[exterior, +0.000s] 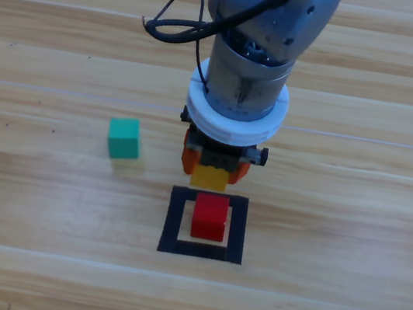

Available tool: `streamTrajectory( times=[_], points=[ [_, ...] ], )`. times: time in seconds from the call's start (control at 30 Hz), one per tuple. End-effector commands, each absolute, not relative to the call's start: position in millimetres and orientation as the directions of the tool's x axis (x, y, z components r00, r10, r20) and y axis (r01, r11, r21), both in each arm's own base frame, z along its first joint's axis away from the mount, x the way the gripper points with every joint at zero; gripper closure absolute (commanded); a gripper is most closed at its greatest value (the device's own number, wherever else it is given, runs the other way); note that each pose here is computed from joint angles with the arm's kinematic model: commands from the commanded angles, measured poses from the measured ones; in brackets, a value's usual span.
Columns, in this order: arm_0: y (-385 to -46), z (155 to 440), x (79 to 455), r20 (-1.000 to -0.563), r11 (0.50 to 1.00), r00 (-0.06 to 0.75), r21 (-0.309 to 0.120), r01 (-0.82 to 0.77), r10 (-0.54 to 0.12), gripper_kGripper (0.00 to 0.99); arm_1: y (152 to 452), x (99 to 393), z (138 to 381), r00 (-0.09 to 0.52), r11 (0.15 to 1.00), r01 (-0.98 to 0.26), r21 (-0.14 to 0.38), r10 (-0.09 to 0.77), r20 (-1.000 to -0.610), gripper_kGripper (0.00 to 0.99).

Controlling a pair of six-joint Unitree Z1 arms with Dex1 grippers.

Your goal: Stack the blocks in the rectangular block: red at the bottom, yellow in the middle, green on top

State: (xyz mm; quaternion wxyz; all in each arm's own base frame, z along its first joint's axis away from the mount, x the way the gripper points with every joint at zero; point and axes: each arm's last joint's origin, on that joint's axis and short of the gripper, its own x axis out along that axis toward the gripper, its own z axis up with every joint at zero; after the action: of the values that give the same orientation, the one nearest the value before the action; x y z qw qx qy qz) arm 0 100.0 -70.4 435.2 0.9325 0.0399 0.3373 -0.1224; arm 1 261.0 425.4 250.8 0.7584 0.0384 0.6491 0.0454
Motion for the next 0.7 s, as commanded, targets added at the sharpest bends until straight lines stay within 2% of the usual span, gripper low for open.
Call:
streamTrajectory(
  times=[0.03,0.4,0.7],
  points=[
    [-69,423,101,-0.663,0.971,0.725,-0.010,0.239,-0.186,0.000,439,253,216,0.128,0.999,-0.009,0.036,0.036,-0.991,0.990],
    [-70,418,102,-0.670,0.972,0.721,0.000,0.235,-0.174,0.000,444,251,199,0.114,1.000,-0.020,0.001,0.003,-0.993,0.990],
    [-72,411,104,-0.675,0.973,0.718,0.003,0.230,-0.167,0.000,445,253,193,0.125,1.000,-0.016,-0.017,-0.015,-0.992,0.990]
  ],
)
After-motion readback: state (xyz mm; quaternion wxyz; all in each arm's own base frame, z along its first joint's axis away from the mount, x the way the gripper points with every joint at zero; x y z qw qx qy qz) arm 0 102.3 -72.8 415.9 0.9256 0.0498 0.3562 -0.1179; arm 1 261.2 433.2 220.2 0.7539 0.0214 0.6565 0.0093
